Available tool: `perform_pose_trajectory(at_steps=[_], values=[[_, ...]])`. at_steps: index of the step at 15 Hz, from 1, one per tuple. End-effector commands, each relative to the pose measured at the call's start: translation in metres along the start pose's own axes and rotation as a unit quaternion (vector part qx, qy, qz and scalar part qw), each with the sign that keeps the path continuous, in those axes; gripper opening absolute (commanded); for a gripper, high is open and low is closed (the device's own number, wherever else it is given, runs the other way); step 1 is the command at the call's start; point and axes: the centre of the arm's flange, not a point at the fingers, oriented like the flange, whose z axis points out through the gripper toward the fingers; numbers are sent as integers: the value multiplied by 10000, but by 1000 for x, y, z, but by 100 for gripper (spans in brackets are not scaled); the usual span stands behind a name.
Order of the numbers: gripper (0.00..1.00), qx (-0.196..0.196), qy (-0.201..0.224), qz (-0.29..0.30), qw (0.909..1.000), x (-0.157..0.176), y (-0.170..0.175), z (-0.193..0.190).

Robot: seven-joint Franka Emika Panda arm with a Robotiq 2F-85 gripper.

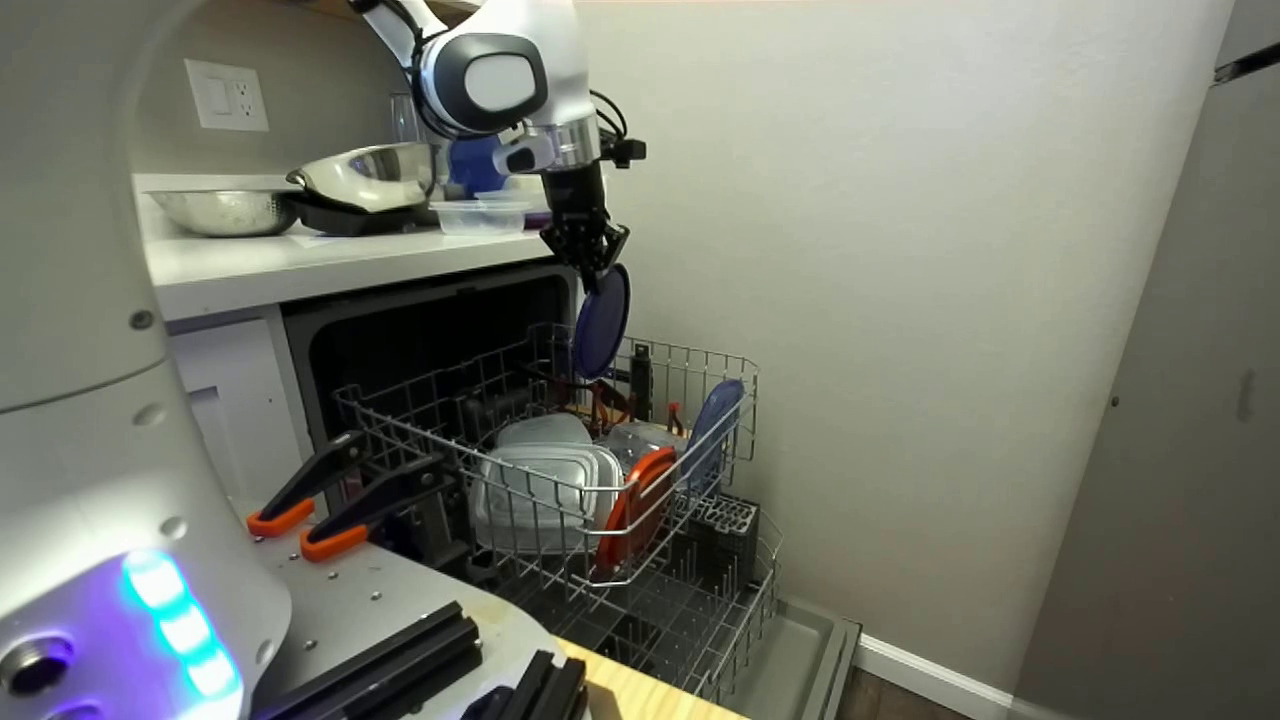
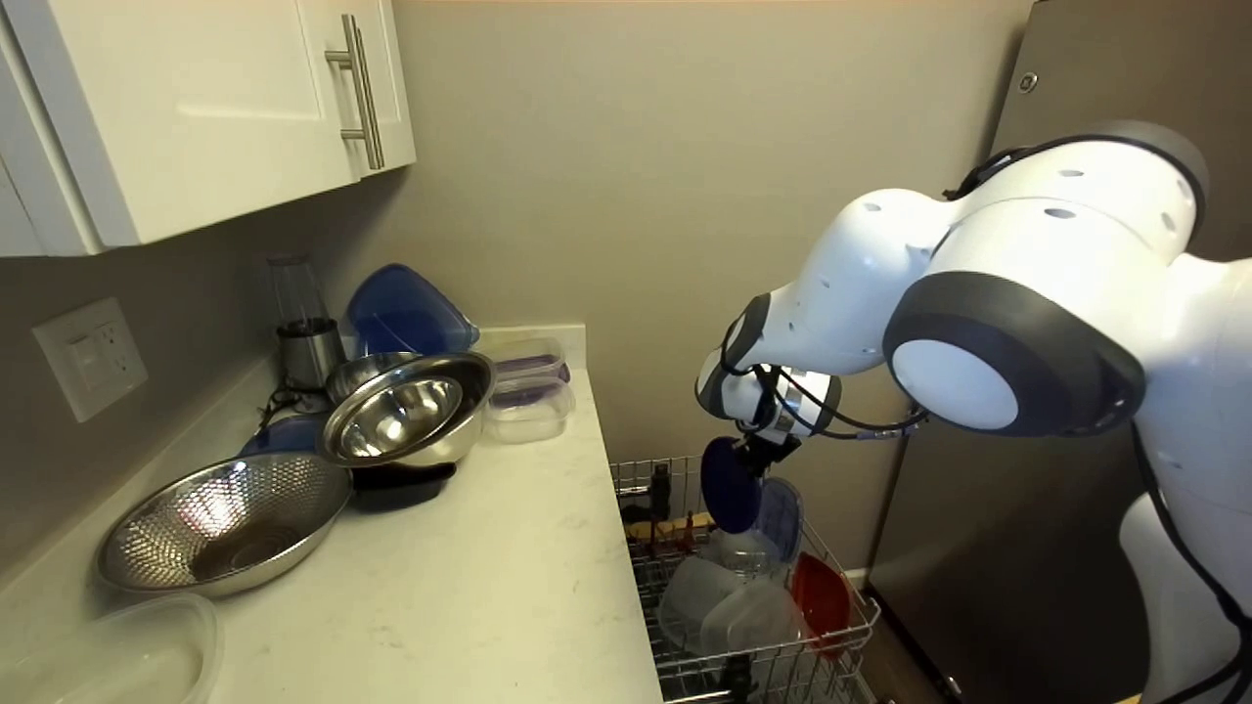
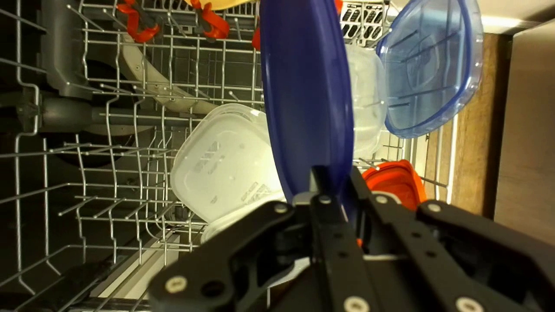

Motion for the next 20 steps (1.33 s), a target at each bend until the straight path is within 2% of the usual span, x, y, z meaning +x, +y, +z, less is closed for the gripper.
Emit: perform_pose_trajectory(at_steps=[1, 5, 10, 13, 17, 20], values=[[3, 60, 42, -56, 10000, -21, 27, -3], [3, -24, 116, -102, 9999, -29, 40, 3], [3, -702, 315, 247, 9967, -32, 55, 10], [3, -917, 389, 429, 9941, -32, 64, 14], [3, -995, 397, 594, 9925, -31, 69, 24], [3, -854, 210, 698, 9937, -36, 72, 29]])
